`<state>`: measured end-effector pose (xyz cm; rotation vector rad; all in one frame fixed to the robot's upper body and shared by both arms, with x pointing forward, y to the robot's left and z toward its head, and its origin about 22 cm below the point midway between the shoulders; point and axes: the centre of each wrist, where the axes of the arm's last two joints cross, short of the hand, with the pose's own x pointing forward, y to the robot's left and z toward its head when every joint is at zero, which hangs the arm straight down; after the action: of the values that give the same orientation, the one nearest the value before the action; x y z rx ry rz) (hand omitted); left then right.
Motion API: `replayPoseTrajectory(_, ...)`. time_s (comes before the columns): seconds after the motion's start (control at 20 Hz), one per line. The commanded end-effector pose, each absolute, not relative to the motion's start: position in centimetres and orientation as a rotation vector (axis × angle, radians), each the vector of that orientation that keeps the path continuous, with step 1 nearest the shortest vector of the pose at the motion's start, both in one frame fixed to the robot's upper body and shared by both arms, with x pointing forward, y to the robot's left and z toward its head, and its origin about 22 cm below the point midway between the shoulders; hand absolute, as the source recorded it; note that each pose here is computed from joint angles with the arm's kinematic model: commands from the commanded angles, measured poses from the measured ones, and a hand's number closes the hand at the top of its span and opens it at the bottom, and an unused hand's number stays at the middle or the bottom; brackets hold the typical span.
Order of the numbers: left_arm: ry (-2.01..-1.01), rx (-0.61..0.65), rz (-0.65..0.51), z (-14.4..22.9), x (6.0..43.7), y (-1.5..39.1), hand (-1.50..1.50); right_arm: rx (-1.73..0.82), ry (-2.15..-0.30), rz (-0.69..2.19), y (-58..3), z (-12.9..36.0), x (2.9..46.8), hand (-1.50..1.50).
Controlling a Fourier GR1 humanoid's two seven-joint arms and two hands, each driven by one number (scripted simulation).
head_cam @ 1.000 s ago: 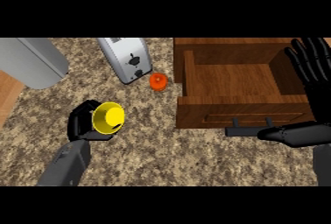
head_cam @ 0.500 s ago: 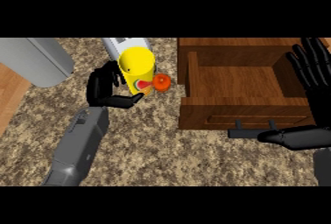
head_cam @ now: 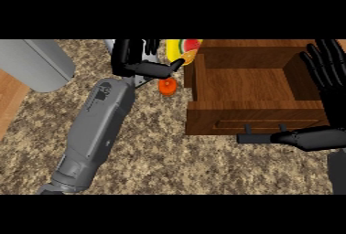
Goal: Pick up the cup, place it into the drawer and close the drawer
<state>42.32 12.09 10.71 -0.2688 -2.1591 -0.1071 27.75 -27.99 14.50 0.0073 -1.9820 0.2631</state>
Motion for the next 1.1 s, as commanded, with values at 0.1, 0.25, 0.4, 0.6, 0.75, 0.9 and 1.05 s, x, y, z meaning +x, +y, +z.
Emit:
replayPoseTrajectory(0.1, -2.137, -0.197, -0.166, 18.2, 43.0, 6.4, 1.5, 0.008, -1.988, 0.272, -27.3, 15.0, 27.6, -1.5)
replayPoseTrajectory(0.25, -2.059, -0.16, -0.187, 18.7, 43.3, 4.5, 1.5, 0.014, -1.987, 0.263, -26.6, 13.6, 27.9, -1.5)
replayPoseTrajectory(0.4, -1.968, -0.132, -0.223, 17.0, 44.2, 4.6, 1.5, 0.014, -2.0, 0.284, -28.1, 13.5, 28.7, -1.5)
replayPoseTrajectory(0.6, -1.919, -0.016, -0.243, 18.8, 44.6, 2.6, 1.5, 0.074, -2.006, 0.291, -26.4, 14.3, 27.9, -1.5)
replayPoseTrajectory(0.75, -1.873, 0.032, -0.302, 16.2, 44.7, 3.1, 1.5, 0.064, -2.04, 0.294, -27.6, 15.1, 29.4, -1.5)
replayPoseTrajectory(0.9, -1.767, 0.011, -0.393, 15.1, 44.6, 3.1, 1.5, 0.1, -2.035, 0.319, -25.2, 15.5, 30.0, -1.5)
replayPoseTrajectory(1.05, -1.727, 0.032, -0.461, 14.5, 44.6, 3.2, 1.5, 0.104, -2.047, 0.329, -25.4, 15.6, 30.0, -1.5)
